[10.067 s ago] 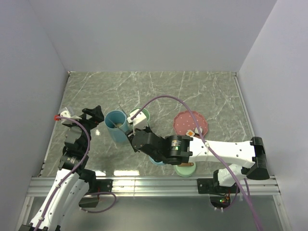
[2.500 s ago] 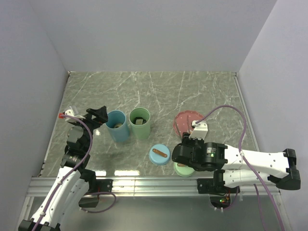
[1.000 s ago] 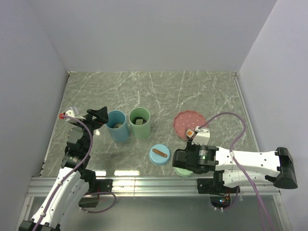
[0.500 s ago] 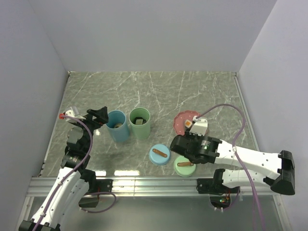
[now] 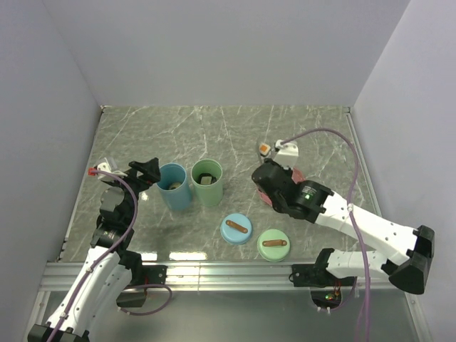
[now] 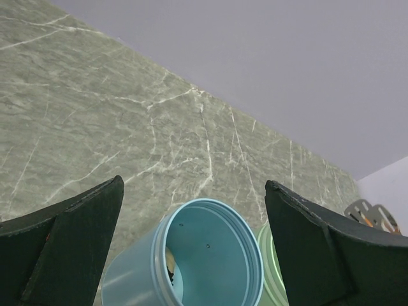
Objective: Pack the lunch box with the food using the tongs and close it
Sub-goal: Place the food into the lunch box
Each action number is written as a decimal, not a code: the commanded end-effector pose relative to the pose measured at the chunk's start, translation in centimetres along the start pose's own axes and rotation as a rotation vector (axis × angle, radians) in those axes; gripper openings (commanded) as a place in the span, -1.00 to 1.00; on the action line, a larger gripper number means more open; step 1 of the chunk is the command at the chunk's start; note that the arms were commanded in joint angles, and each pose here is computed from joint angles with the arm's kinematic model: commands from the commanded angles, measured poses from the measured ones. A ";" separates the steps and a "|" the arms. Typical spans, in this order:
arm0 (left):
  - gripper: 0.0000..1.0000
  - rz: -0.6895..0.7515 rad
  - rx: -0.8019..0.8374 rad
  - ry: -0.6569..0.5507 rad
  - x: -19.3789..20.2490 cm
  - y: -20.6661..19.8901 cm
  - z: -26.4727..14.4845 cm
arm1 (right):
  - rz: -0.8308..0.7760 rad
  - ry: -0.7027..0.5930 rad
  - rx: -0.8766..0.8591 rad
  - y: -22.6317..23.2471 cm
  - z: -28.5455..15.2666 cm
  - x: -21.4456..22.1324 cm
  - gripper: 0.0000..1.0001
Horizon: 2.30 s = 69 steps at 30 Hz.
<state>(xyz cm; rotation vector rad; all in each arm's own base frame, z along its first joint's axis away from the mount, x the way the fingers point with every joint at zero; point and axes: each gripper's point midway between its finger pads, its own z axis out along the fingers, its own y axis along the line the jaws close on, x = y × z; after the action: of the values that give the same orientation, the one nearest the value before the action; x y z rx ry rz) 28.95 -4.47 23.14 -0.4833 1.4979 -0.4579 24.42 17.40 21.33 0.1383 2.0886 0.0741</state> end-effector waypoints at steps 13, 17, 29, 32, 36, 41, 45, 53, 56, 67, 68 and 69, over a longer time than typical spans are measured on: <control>0.99 -0.003 -0.036 -0.046 -1.3 0.4 0.3 | -0.083 -0.129 -0.374 11.3 -2.6 -7.9 -0.31; 0.99 -0.002 -0.046 -0.055 -1.4 0.6 0.3 | -0.139 -0.128 -0.467 13.6 -4.3 -7.1 -0.31; 0.99 0.001 -0.079 -0.064 -1.5 1.2 0.5 | -0.291 -0.078 -0.710 20.1 -8.7 -3.2 -0.31; 0.99 0.000 -0.076 -0.066 -1.5 1.1 0.5 | -0.320 -0.057 -0.709 20.7 -8.5 -2.1 -0.31; 0.99 -0.001 -0.074 -0.063 -1.3 1.1 0.6 | -0.337 -0.043 -0.709 21.2 -8.6 -1.2 -0.31; 0.99 -0.001 -0.068 -0.061 -1.3 1.0 0.6 | -0.345 -0.041 -0.715 21.4 -8.8 -1.0 -0.29; 0.99 0.000 -0.064 -0.059 -1.3 0.9 0.6 | -0.356 -0.036 -0.719 21.6 -8.8 -0.8 -0.24; 0.99 0.000 -0.059 -0.055 -1.2 0.8 0.7 | -0.364 -0.035 -0.722 21.8 -8.9 -0.8 -0.10; 0.99 0.001 -0.059 -0.056 -1.2 0.8 0.8 | -0.366 -0.036 -0.718 21.7 -8.8 -0.8 -0.09; 0.99 0.001 -0.059 -0.056 -1.2 0.8 0.7 | -0.369 -0.036 -0.685 21.5 -8.3 -0.7 -0.05; 0.99 -0.001 -0.057 -0.058 -1.3 0.8 0.7 | -0.367 -0.036 -0.678 21.4 -8.2 -0.7 -0.05; 0.99 0.001 -0.058 -0.059 -1.3 0.8 0.7 | -0.366 -0.036 -0.671 21.3 -8.1 -0.7 -0.06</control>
<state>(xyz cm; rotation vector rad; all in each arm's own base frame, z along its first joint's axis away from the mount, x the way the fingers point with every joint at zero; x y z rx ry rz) 29.48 -3.14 21.98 -0.5457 1.5143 -0.3788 18.70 37.98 25.97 -0.6887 1.9599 0.5172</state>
